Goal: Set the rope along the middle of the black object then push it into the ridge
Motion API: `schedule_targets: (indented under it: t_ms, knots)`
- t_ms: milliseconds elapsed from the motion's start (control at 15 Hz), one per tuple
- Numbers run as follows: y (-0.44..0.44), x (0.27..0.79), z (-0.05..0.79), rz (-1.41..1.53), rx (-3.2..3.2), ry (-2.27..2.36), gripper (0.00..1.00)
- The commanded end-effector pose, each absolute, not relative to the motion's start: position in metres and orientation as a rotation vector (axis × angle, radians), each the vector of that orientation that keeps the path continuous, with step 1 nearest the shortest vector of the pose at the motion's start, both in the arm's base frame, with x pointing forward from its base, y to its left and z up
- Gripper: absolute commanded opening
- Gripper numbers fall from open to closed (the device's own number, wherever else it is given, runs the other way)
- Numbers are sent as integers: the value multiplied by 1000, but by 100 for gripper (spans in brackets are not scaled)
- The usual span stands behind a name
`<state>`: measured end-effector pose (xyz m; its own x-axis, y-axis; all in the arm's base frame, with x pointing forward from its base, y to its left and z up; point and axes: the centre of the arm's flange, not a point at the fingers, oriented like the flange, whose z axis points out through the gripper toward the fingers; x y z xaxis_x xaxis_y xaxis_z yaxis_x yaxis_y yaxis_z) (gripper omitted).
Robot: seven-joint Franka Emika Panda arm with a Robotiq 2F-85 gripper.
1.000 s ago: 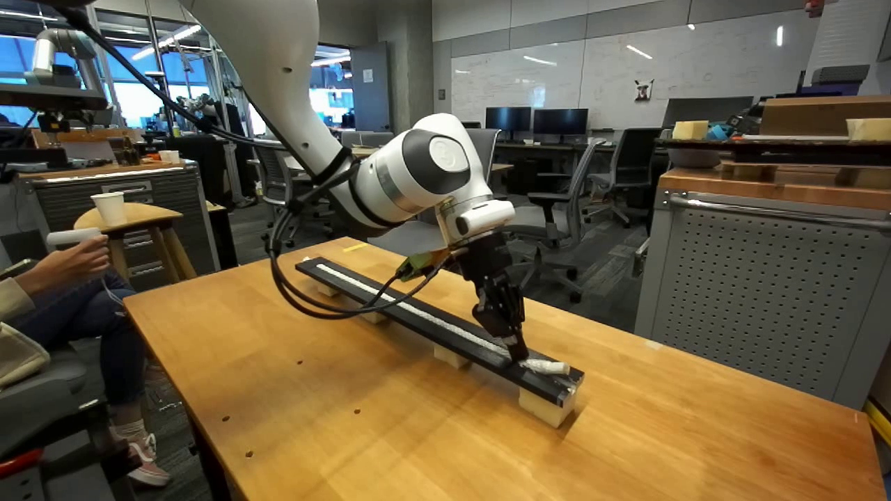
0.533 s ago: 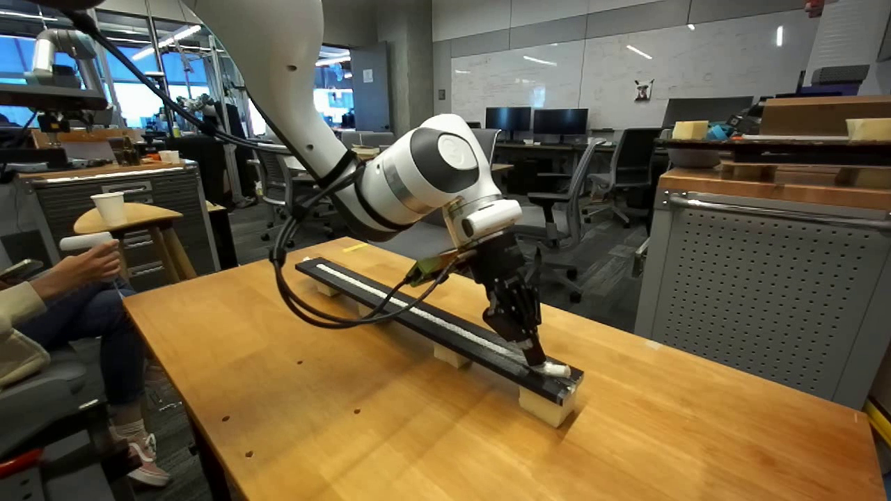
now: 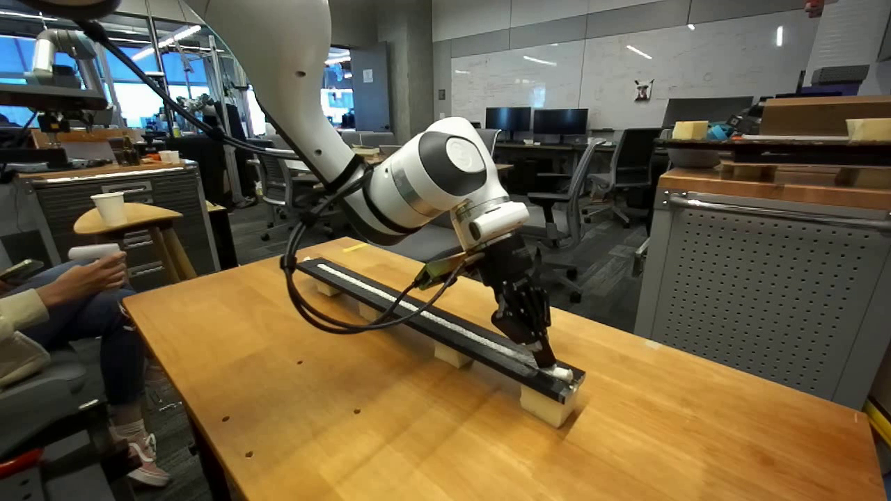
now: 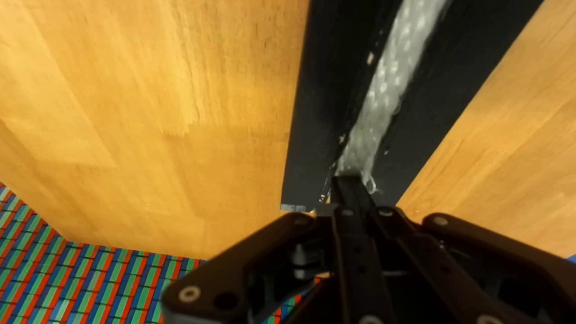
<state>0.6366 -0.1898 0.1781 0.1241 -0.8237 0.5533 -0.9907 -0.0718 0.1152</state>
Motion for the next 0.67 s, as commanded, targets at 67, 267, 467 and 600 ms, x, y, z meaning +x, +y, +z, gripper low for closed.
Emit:
schedule_targets:
  t_ms: [67, 267, 467, 600]
  knots:
    - [-201, 650, 154, 470, 1912, -1721, 0]
    - [-199, 649, 149, 448, 1901, -1700, 0]
    - [-195, 646, 148, 423, 1905, -1672, 0]
    - [-192, 644, 142, 379, 1934, -1645, 0]
